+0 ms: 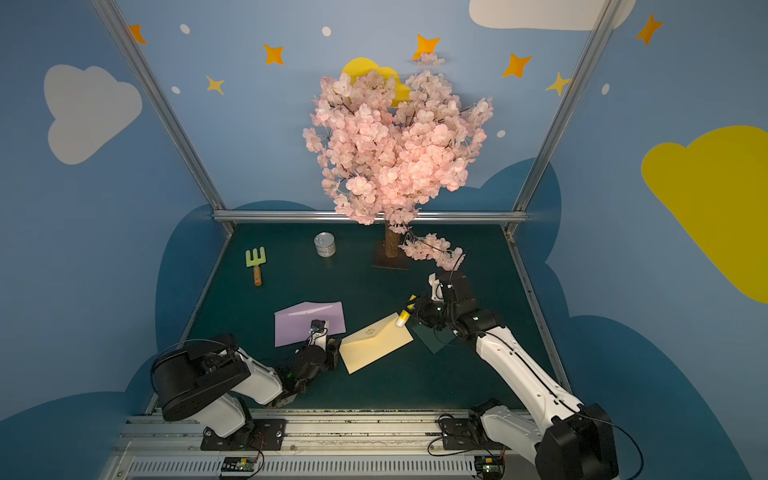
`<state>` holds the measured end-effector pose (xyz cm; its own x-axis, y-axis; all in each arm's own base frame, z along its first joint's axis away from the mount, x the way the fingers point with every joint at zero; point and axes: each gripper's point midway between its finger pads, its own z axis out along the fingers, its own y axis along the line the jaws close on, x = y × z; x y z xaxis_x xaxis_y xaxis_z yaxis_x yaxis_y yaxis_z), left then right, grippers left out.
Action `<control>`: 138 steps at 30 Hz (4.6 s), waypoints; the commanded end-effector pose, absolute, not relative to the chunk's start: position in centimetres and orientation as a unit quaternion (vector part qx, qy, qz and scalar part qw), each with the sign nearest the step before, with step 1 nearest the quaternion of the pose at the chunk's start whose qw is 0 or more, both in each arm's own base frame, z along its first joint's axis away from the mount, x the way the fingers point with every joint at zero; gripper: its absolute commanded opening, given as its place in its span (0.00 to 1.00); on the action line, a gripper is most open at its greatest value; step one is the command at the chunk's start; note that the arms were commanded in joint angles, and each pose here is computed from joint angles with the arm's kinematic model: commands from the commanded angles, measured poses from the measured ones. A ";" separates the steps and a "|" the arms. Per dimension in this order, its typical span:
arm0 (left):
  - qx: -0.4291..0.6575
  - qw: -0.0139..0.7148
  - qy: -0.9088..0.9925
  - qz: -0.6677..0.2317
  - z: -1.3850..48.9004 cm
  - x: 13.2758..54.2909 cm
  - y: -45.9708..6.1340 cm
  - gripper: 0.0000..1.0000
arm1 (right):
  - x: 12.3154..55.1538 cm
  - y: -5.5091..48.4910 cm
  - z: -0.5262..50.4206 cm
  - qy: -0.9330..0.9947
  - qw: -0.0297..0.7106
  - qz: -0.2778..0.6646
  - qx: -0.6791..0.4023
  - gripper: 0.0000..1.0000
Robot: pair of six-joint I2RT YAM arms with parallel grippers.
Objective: Seal the envelope with a glue stick
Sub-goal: Place the lid at the center of the board, then unscrew the glue stick.
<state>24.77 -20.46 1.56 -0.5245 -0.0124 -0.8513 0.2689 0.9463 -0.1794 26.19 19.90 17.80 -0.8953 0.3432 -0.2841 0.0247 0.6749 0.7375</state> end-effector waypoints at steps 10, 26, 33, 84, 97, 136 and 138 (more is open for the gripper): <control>0.110 0.378 0.913 -0.110 -0.8 20.1 -17.9 0.68 | 25.5 19.0 17.5 0.893 0.208 0.386 0.100 0.00; 0.044 0.439 0.882 -0.163 11.0 20.2 -14.1 0.88 | 25.6 18.5 18.0 0.893 0.225 0.380 0.087 0.00; 0.119 0.370 0.895 -0.220 15.6 21.6 -20.8 0.90 | 25.7 17.3 18.5 0.913 0.215 0.339 0.071 0.00; 0.287 0.231 0.793 -0.486 20.3 22.8 -41.6 0.05 | 23.3 21.8 21.3 0.878 0.195 0.435 0.029 0.33; 0.292 0.227 0.752 -0.545 23.1 21.3 -41.5 0.03 | 23.9 20.1 25.2 0.815 0.275 0.510 -0.033 0.58; 0.227 0.359 0.843 -0.330 17.7 27.2 -40.1 0.03 | 27.2 16.2 18.6 0.943 0.287 0.153 0.068 0.16; 0.247 0.344 0.834 -0.353 18.1 26.4 -40.7 0.03 | 27.3 17.7 19.1 0.935 0.291 0.197 0.038 0.23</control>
